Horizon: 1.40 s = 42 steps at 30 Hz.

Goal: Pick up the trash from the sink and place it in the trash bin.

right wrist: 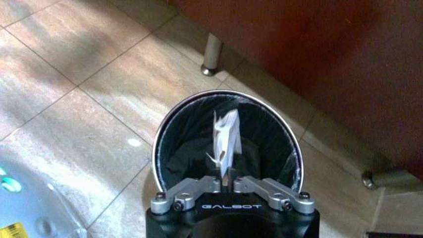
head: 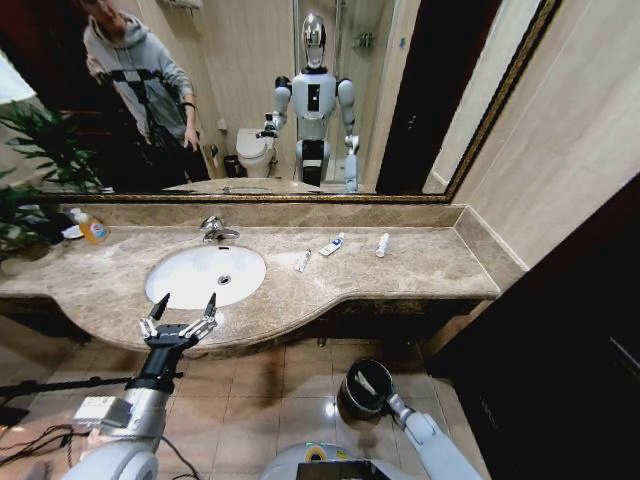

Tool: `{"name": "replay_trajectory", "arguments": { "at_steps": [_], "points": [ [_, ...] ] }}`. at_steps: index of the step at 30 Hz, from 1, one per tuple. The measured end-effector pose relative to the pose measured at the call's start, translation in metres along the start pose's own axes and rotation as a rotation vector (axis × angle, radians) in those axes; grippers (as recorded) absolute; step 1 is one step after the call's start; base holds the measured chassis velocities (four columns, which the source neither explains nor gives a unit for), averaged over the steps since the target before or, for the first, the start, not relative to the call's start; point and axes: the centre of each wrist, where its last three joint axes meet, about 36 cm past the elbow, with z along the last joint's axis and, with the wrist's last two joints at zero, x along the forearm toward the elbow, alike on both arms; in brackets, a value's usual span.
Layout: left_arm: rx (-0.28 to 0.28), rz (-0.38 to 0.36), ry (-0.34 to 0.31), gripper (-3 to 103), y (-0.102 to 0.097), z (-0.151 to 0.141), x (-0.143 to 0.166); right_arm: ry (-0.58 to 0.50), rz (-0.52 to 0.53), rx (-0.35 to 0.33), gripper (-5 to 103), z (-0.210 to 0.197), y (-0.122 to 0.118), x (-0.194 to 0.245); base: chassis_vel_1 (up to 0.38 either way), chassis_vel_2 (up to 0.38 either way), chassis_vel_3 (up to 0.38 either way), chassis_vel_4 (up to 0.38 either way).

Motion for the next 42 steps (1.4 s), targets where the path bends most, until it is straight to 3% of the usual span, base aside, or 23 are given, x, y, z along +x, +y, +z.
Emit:
{"name": "replay_trajectory", "arguments": {
  "at_steps": [5,6,9,11,17,18,21,23,26,33,36,42],
  "points": [
    [0.0,0.0,0.0,100,0.0,0.0,0.0,0.005,0.006,-0.01,27,0.001,-0.001,-0.001,0.0,0.0,0.0,0.0],
    [0.0,0.0,0.0,100,0.0,0.0,0.0,0.005,0.006,-0.01,27,0.001,-0.001,-0.001,0.0,0.0,0.0,0.0],
    [0.0,0.0,0.0,100,0.0,0.0,0.0,0.004,0.008,-0.025,43,0.003,0.0,0.002,0.0,0.0,0.0,0.0],
    [0.0,0.0,0.0,100,0.0,0.0,0.0,0.003,0.008,-0.029,43,0.003,0.001,0.003,0.0,0.0,0.0,0.0],
    [0.0,0.0,0.0,100,0.0,0.0,0.0,-0.008,0.012,-0.049,71,0.005,0.004,0.012,0.0,0.0,0.0,0.0],
    [0.0,0.0,0.0,100,0.0,0.0,0.0,-0.008,0.012,-0.049,71,0.005,0.004,0.012,0.0,0.0,0.0,0.0],
    [0.0,0.0,0.0,100,0.0,0.0,0.0,-0.018,0.013,-0.087,87,0.007,0.008,0.023,0.0,0.0,0.0,0.0],
    [0.0,0.0,0.0,100,0.0,0.0,0.0,-0.021,0.006,-0.11,87,0.008,0.01,0.028,0.0,0.0,0.0,0.0],
    [0.0,0.0,0.0,100,0.0,0.0,0.0,-0.063,0.0,-0.18,99,0.005,0.016,0.046,0.0,0.0,0.0,0.0],
    [0.0,0.0,0.0,100,0.0,0.0,0.0,-0.175,0.057,-0.267,100,-0.01,0.023,0.08,0.0,0.0,0.0,0.0],
    [0.0,0.0,0.0,100,0.0,0.0,0.0,-0.234,0.111,-0.336,100,-0.022,0.029,0.105,0.0,0.0,0.0,0.0],
    [0.0,0.0,0.0,100,0.0,0.0,0.0,-0.338,0.171,-0.372,100,-0.036,0.03,0.145,0.0,0.0,0.0,0.0]
  ]
}}
